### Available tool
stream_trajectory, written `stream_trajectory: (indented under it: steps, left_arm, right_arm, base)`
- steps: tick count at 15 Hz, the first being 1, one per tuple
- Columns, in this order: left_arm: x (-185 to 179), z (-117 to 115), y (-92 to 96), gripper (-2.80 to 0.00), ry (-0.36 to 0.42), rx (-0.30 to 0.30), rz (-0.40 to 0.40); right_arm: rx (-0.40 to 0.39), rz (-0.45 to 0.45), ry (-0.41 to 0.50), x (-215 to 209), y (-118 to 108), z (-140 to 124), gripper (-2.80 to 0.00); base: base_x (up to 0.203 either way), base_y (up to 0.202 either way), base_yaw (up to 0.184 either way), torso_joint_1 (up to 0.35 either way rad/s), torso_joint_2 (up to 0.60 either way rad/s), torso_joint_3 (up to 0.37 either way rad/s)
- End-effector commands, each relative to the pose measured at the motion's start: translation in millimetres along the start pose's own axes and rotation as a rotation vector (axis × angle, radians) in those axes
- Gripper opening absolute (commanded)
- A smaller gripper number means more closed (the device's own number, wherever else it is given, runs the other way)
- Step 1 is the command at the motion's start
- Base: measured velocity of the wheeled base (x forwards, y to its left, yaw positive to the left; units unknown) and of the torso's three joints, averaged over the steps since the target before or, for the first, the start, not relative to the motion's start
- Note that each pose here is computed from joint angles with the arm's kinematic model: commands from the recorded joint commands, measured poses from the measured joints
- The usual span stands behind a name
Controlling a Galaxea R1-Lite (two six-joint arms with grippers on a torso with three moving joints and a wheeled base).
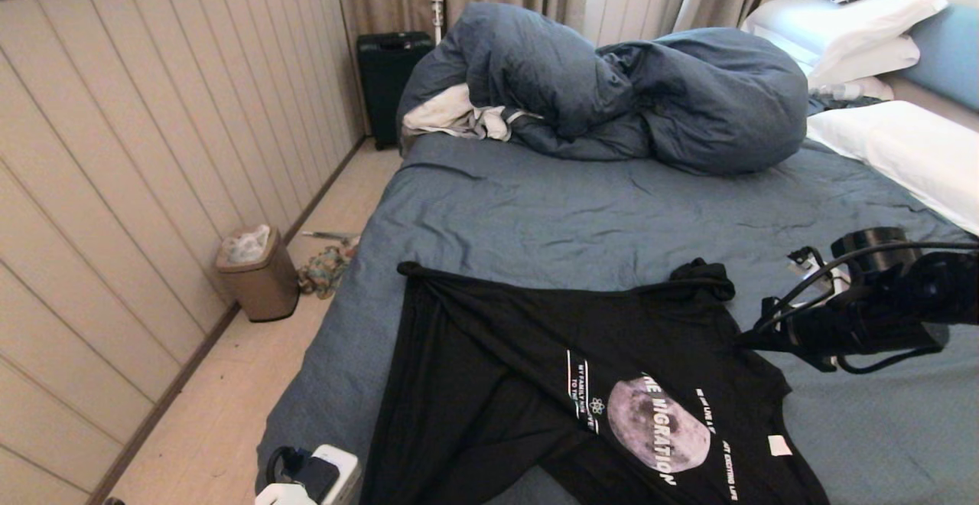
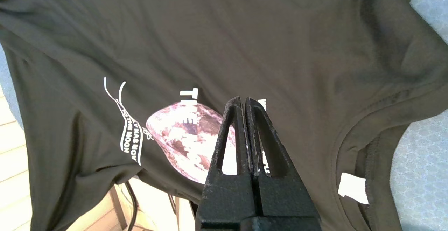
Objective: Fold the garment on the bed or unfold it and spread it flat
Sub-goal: Unford the black T-shirt
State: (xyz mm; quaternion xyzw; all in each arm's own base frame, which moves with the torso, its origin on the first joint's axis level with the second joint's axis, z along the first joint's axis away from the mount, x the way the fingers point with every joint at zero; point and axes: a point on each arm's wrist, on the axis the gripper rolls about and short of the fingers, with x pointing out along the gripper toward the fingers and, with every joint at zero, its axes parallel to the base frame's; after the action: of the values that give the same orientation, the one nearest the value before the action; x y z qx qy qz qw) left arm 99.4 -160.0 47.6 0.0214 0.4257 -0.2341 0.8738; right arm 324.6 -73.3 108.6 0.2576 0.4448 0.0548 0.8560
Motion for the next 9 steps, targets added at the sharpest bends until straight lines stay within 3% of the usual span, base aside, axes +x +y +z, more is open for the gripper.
stream_trajectory:
  steps: [1, 9]
  left_arm:
    - [4, -4, 2.0, -2.80, 0.013, -0.001, 0.014]
    - [10, -18, 9.5, -2.80, 0.019, -0.002, 0.014]
  right_arm:
    - [0.004, 0.003, 0.010, 2, -1, -1, -2.80]
    - [0.003, 0.003, 0.011, 3, 0, -1, -2.80]
  base:
    - [0.000, 0.000, 0.000, 0.000, 0.00, 0.000]
    - [0.000, 0.000, 0.000, 0.000, 0.00, 0.000]
